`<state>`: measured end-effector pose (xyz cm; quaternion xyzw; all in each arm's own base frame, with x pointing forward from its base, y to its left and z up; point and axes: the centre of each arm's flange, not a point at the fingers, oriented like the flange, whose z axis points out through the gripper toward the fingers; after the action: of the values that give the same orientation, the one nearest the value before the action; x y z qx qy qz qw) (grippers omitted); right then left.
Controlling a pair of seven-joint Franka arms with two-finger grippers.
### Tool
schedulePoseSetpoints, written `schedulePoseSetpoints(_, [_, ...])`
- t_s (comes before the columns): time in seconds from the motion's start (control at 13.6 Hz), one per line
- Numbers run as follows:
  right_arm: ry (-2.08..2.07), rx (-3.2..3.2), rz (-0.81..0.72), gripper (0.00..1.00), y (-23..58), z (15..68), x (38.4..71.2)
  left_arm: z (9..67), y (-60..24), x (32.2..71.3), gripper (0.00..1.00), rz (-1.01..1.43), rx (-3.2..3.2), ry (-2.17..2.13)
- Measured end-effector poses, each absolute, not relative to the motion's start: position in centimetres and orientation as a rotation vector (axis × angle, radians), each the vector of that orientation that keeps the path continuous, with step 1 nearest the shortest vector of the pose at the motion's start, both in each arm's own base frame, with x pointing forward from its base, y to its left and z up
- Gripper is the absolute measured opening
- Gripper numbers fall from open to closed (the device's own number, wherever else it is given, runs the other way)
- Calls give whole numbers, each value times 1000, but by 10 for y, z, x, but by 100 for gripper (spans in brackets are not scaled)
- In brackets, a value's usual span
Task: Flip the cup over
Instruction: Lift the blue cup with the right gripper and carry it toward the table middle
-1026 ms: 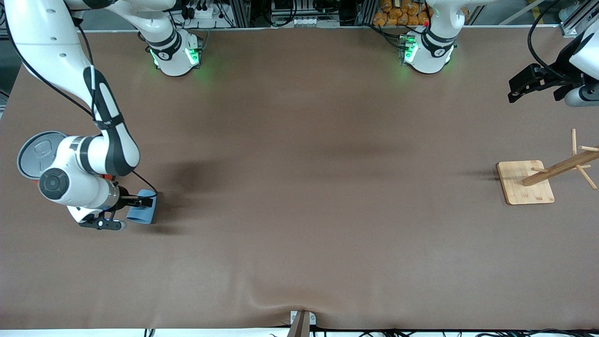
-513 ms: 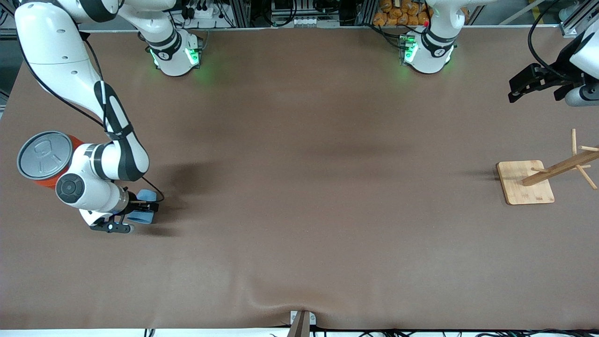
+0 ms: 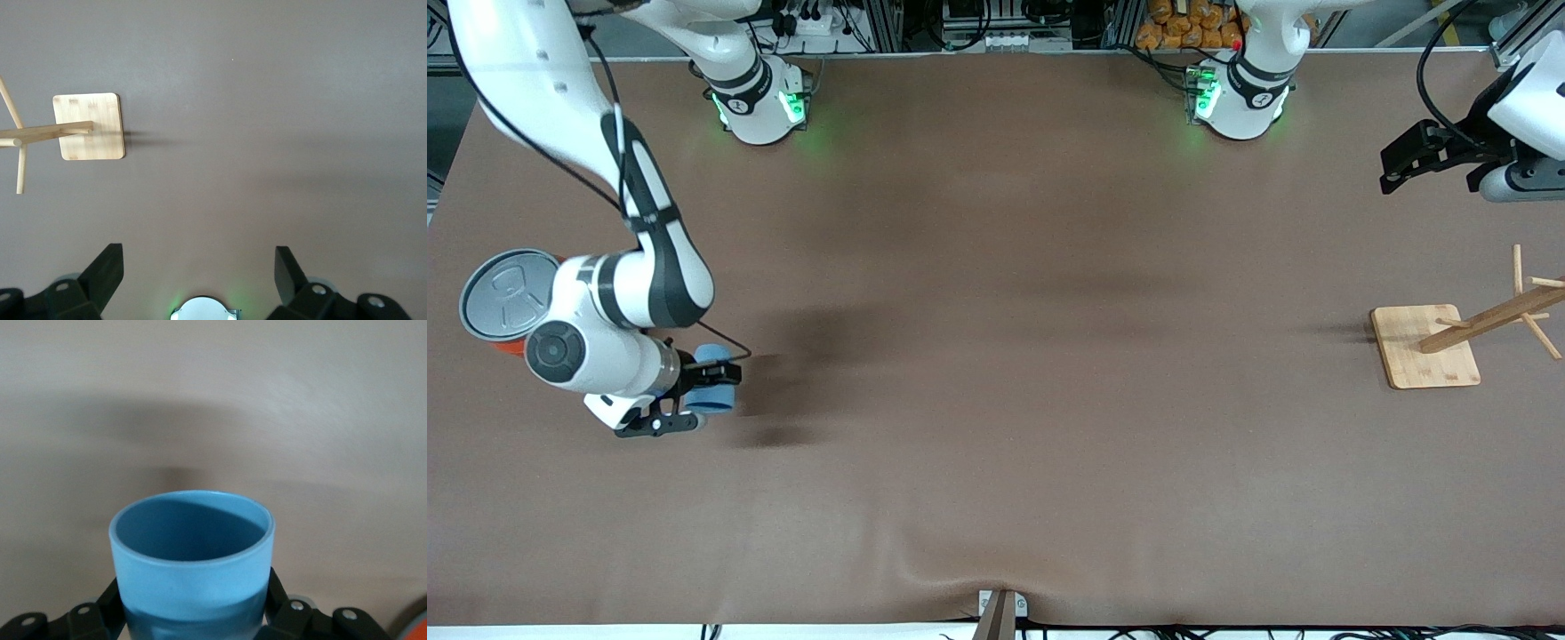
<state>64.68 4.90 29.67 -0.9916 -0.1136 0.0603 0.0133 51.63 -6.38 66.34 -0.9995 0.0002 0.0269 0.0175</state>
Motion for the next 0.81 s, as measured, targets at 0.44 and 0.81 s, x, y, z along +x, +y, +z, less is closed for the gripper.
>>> schedulePoseSetpoints(0.44, [-1209,-2815,-78,81,168,373,632,663,-62,517,100,84,-3106,-5])
schedulePoseSetpoints(0.81, [-1725,-2598,-354,81,326,378,589,665,-57,517,100,79,-3107,-20])
